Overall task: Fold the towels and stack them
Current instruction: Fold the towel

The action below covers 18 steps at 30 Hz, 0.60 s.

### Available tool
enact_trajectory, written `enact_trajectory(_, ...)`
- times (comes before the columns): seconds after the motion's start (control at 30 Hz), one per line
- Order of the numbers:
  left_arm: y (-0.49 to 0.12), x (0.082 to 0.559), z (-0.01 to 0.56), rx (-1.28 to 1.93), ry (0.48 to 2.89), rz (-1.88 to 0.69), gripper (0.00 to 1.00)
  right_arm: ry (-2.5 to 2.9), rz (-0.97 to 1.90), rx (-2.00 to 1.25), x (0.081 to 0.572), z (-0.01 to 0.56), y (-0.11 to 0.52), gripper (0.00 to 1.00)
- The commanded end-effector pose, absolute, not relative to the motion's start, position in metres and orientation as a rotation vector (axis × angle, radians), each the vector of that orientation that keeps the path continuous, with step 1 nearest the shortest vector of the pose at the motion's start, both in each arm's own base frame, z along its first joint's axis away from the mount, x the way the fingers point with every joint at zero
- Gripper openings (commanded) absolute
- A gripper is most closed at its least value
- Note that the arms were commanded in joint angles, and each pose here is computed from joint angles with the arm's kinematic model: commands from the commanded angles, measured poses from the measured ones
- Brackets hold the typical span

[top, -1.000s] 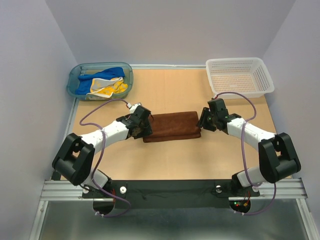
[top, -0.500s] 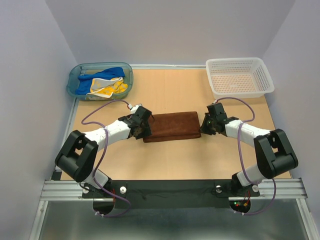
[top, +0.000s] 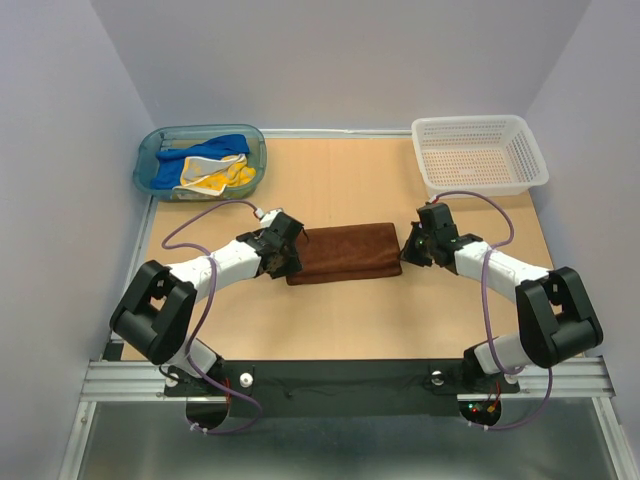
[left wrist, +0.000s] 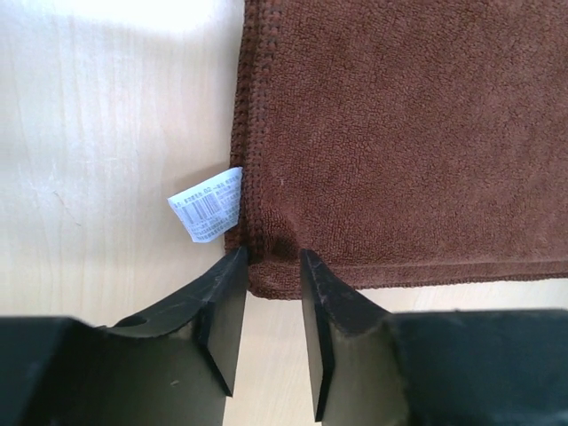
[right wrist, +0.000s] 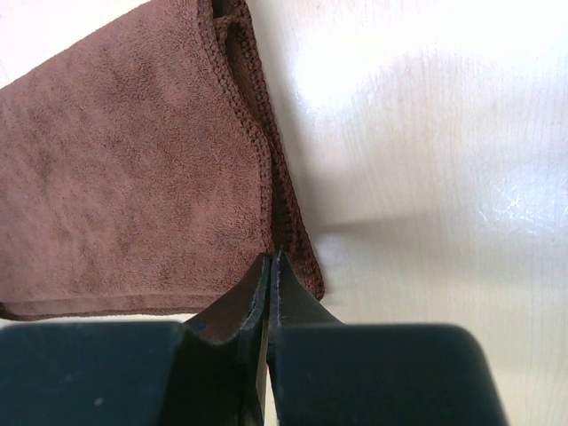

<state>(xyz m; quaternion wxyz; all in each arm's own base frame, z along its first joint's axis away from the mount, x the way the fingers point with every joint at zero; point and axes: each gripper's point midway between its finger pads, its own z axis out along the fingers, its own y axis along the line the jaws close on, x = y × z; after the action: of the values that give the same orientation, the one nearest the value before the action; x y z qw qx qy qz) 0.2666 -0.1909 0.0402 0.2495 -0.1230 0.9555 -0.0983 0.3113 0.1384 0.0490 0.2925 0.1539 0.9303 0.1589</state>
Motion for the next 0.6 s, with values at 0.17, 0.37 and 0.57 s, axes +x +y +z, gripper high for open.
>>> enact_trajectory(0.17, -0.181, 0.274, 0.036, -0.36, 2.594, -0.171, 0.43, 2.421, 0.445, 0.383, 0.321, 0.061, 0.139, 0.01)
enact_trajectory(0.37, -0.182, 0.276, 0.036, -0.351, 2.595, -0.161, 0.31, 2.421, 0.442, 0.374, 0.32, 0.061, 0.138, 0.01)
enact_trajectory(0.57, -0.178, 0.278, 0.044, -0.347, 2.578, -0.136, 0.28, 2.412, 0.444, 0.367, 0.319, 0.064, 0.138, 0.01)
